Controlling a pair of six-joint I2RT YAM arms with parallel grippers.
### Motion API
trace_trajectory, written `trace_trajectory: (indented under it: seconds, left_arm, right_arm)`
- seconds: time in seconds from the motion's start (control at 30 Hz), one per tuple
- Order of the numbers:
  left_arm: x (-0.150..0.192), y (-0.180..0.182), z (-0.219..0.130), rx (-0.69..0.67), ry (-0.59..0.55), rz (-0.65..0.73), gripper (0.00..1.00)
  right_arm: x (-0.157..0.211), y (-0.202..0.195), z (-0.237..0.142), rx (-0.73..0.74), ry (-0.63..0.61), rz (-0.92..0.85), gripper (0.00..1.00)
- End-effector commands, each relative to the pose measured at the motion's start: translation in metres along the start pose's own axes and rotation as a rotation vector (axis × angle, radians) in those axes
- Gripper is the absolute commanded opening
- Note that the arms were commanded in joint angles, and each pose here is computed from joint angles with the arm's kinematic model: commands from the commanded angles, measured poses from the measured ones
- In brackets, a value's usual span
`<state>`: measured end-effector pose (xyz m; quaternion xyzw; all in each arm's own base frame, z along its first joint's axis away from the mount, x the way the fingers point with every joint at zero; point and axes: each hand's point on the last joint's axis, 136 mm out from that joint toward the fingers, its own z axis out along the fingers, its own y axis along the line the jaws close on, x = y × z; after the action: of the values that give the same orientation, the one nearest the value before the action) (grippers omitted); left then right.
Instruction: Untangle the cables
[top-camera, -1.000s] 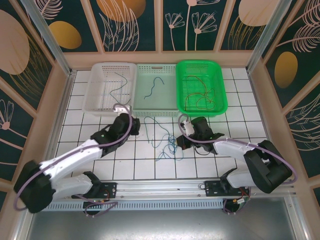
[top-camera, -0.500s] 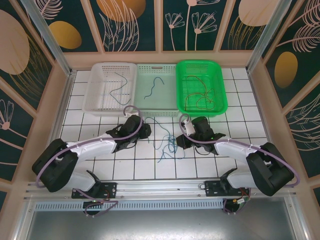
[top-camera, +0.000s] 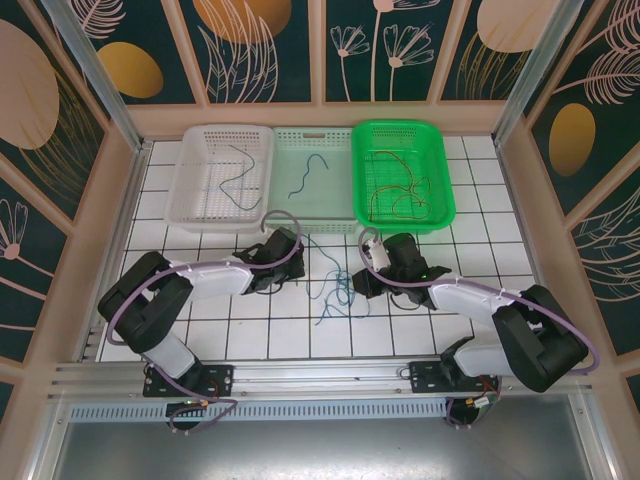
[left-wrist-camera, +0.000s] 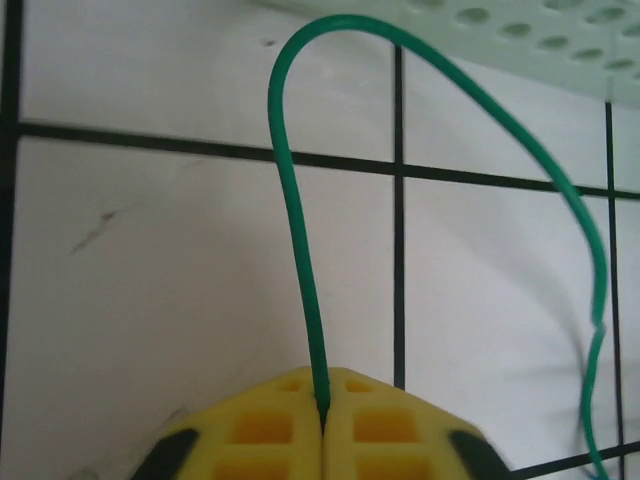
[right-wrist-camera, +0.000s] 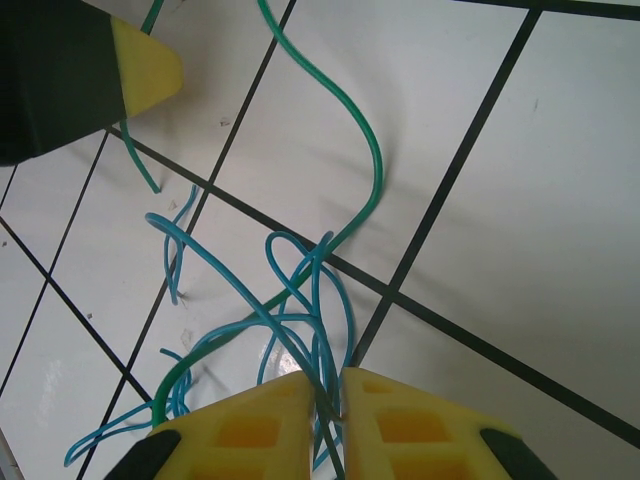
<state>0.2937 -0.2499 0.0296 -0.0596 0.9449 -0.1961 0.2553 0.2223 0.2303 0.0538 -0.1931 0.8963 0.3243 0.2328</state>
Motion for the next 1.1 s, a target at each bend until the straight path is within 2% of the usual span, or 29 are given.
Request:
trace_trajectory:
  seconds: [0.0,0.23,0.47,0.6,0.63,0.7,0.73,0.9,1.07]
  left_arm:
    - [-0.012,-0.001,-0.006,-0.035,-0.023,0.064,0.0]
    - [-0.048,0.015,-0.071,-0.145,-0.179,0.18,0.0]
    - [-0.078,0.025,-0.131,-0.212,-0.325,0.202,0.0]
    - [-0.087,0.005,-0.15,-0.117,-0.356,0.227,0.0]
    - [-0.087,0.0,-0.151,-0.088,-0.355,0.231,0.0]
    - [-0.085,-0.009,-0.15,-0.037,-0.347,0.233,0.0]
    - [-0.085,-0.014,-0.149,-0.013,-0.345,0.237,0.0]
    - [-0.082,-0.029,-0.145,0.091,-0.354,0.215,0.0]
    - [-0.086,-0.039,-0.153,0.16,-0.391,0.195,0.0]
  right_arm:
    - [-0.001,-0.007,-0.003,0.052,0.004,0.028,0.15]
    - [0.005,-0.025,-0.002,0.123,0.031,0.104,0.15]
    - [0.006,-0.034,0.0,0.159,0.052,0.138,0.16]
    - [-0.002,-0.031,-0.003,0.156,0.048,0.121,0.28]
    - [-0.009,-0.027,-0.005,0.148,0.037,0.104,0.34]
    - [-0.027,-0.013,-0.012,0.11,0.0,0.058,0.54]
    - [-0.041,-0.004,-0.017,0.087,-0.034,0.027,0.6]
    - [-0.098,0.04,-0.035,-0.05,-0.187,-0.091,0.67]
    - [-0.116,0.069,-0.02,-0.166,-0.179,-0.148,0.71]
